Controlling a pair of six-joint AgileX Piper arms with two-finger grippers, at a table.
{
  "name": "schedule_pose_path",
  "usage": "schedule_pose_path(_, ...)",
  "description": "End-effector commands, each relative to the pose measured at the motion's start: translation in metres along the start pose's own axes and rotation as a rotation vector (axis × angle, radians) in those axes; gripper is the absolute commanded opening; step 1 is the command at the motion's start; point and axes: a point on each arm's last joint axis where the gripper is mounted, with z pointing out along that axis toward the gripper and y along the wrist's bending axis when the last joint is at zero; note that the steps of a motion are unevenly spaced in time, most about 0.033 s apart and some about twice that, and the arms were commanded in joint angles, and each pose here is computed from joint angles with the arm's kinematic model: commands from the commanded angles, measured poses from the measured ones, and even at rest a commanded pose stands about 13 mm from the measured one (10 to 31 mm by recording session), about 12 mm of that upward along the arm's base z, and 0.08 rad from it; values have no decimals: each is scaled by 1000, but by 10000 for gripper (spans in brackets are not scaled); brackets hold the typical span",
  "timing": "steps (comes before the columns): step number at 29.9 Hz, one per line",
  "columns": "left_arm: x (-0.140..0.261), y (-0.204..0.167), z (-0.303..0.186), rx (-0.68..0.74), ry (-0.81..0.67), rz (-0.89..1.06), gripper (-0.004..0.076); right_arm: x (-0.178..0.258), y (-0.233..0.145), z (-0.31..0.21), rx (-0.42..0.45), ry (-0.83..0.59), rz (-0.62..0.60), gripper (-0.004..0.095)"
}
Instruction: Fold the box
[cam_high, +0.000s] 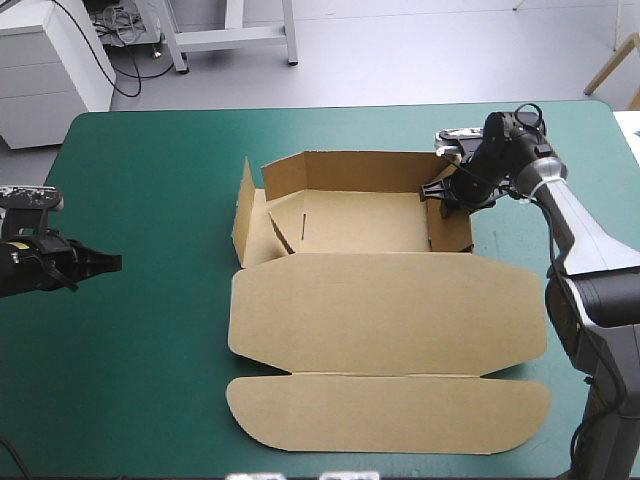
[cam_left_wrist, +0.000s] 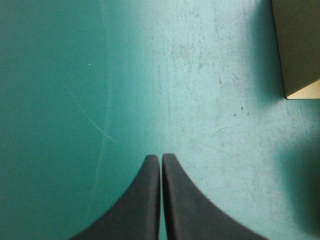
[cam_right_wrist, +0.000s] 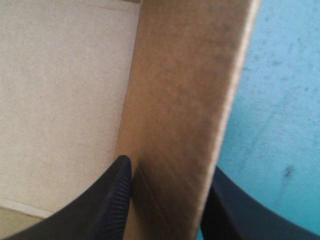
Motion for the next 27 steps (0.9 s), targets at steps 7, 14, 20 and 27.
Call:
schedule_pose_path(7, -11, -1, -7, 6, -74, -8, 0, -3, 0, -20, 8, -61, -11, 245)
schedule_pose_path(14, -12, -1, -7, 0, -88, -8, 0, -3, 0, -19, 9, -55, -14, -18)
schedule_pose_path(20, -13, -1, -7, -1, -90, -8, 0, 0, 1, -24, 3, -41, -14, -19)
schedule_pose_path(27, -13, -1, -6, 5, -88, -13, 8, 4, -3, -60, -4, -123, 6, -19)
